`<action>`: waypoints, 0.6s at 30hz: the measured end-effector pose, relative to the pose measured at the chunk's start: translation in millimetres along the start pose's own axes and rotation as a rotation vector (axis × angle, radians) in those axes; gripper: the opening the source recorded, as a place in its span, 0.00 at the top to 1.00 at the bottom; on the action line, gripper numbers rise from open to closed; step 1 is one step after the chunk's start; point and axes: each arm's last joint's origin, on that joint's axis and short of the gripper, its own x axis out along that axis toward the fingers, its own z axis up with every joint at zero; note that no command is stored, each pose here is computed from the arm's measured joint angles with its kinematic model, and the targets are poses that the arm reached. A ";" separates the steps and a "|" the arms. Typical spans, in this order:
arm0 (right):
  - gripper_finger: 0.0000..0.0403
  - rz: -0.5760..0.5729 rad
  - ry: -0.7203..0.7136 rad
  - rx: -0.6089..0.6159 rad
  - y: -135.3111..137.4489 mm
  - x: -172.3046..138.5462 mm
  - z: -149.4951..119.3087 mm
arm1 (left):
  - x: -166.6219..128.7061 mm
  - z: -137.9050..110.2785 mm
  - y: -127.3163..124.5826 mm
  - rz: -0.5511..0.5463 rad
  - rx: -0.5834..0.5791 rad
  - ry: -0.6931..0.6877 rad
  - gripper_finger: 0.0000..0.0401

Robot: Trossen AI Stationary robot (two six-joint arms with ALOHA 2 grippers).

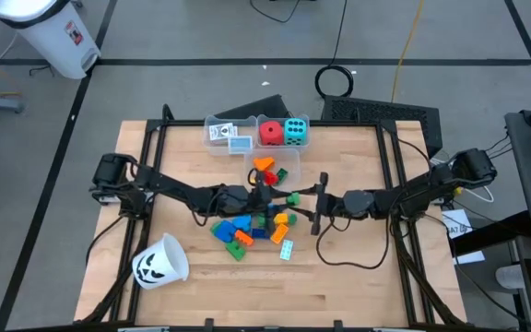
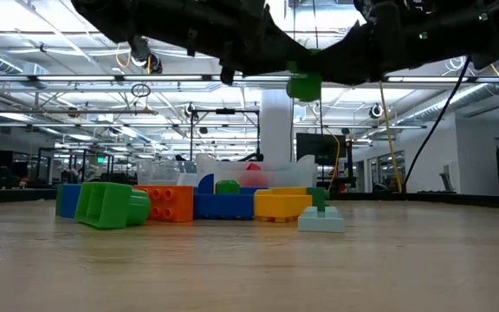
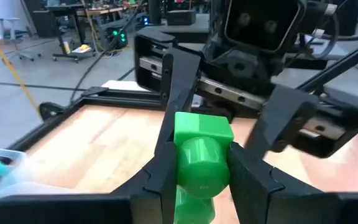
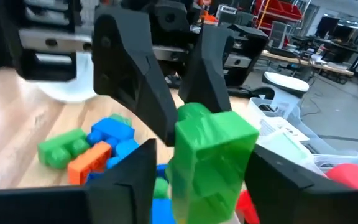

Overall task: Pick & Place Toys
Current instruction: Put the green game piece into the bottom transparent bin

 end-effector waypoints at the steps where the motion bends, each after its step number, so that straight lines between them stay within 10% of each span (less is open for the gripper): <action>1: 0.48 -0.003 -0.002 0.023 -0.2 0.1 0.7 | -2.3 4.0 2.1 0.021 0.010 -0.001 0.72; 8: 0.36 0.040 0.034 0.064 1.4 -2.9 -1.5 | -21.2 30.9 36.1 0.275 0.050 0.047 0.72; 18: 0.33 0.003 0.052 0.034 -2.7 -6.2 0.5 | 3.5 -11.8 85.0 0.181 -0.075 0.251 0.72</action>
